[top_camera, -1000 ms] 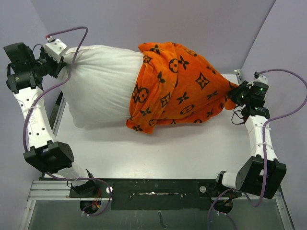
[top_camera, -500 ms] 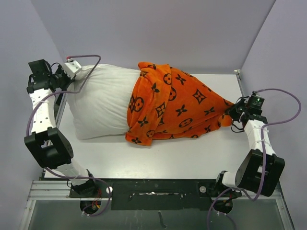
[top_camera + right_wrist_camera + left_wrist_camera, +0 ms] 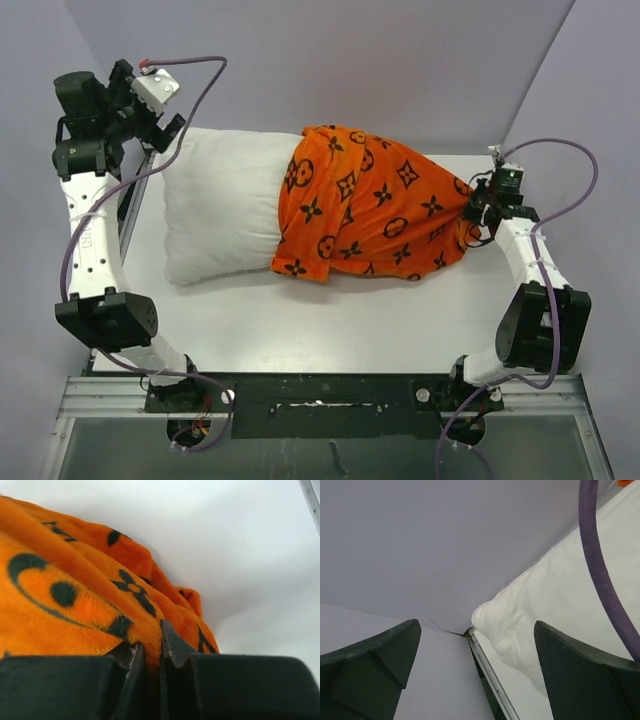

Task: Remove the pillowcase from the pillow
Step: Remove the pillow from the pillowcase.

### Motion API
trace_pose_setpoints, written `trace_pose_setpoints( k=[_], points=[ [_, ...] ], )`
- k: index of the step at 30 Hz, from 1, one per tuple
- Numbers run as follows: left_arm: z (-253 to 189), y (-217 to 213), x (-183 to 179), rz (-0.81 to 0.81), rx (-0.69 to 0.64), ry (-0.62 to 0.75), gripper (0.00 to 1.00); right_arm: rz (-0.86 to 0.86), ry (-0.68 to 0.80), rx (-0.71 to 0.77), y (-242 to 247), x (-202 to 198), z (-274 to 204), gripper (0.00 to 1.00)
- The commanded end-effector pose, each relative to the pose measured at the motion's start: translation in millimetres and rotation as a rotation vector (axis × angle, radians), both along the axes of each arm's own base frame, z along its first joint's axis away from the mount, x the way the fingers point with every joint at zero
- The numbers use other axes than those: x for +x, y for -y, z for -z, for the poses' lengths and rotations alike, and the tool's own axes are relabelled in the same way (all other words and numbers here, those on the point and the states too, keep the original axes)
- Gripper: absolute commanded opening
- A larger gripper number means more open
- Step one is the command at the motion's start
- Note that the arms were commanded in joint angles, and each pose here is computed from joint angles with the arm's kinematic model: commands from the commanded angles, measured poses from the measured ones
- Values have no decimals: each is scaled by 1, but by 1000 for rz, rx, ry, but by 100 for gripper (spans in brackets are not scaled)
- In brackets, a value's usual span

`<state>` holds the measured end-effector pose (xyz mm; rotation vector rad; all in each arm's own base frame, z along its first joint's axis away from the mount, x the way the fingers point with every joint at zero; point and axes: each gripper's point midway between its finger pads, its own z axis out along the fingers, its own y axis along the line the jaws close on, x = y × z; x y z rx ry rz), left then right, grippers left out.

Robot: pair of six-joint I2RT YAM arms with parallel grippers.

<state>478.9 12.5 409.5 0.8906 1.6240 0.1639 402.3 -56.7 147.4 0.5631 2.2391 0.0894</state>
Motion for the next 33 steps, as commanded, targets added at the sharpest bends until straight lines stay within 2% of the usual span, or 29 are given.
trace_pose_setpoints(
  k=[1, 4, 8, 10, 13, 14, 17, 18, 19, 22, 24, 27, 33],
  points=[
    [-13, 19, -43, 171, -31, 5, 98, -30, 75, -129, 7, 21, -41, 0],
    [51, 64, -114, 439, 34, -208, 98, -79, 72, -122, -3, 32, -49, 4],
    [136, 97, -173, 563, 101, -442, 98, -172, 67, -135, -26, 40, -59, 23],
    [176, 101, -189, 579, 138, -514, 98, -209, 67, -160, -35, 38, -65, 46],
    [210, 91, -177, 526, 214, -501, 98, -249, 93, -211, -40, 24, -82, 93],
    [217, 85, -169, 500, 241, -491, 98, -264, 109, -237, -42, 17, -90, 99],
    [225, 67, -136, 415, 294, -390, 98, -341, 160, -311, -63, -11, -103, 98],
    [222, 62, -124, 383, 303, -340, 98, -380, 158, -322, -73, -23, -93, 98],
    [216, 59, -111, 357, 316, -287, 98, -412, 174, -318, -85, -33, -89, 98],
    [214, 51, -99, 323, 352, -248, 98, -484, 222, -257, -115, -59, -74, 98],
    [212, 43, -88, 275, 399, -201, 98, -554, 226, -267, -129, -76, -62, 98],
    [209, 30, -84, 210, 433, -166, 98, -672, 159, -374, -149, -96, -31, 98],
    [187, -11, -83, 114, 324, -170, 98, -810, -15, -635, -165, -108, 24, 98]
  ],
)
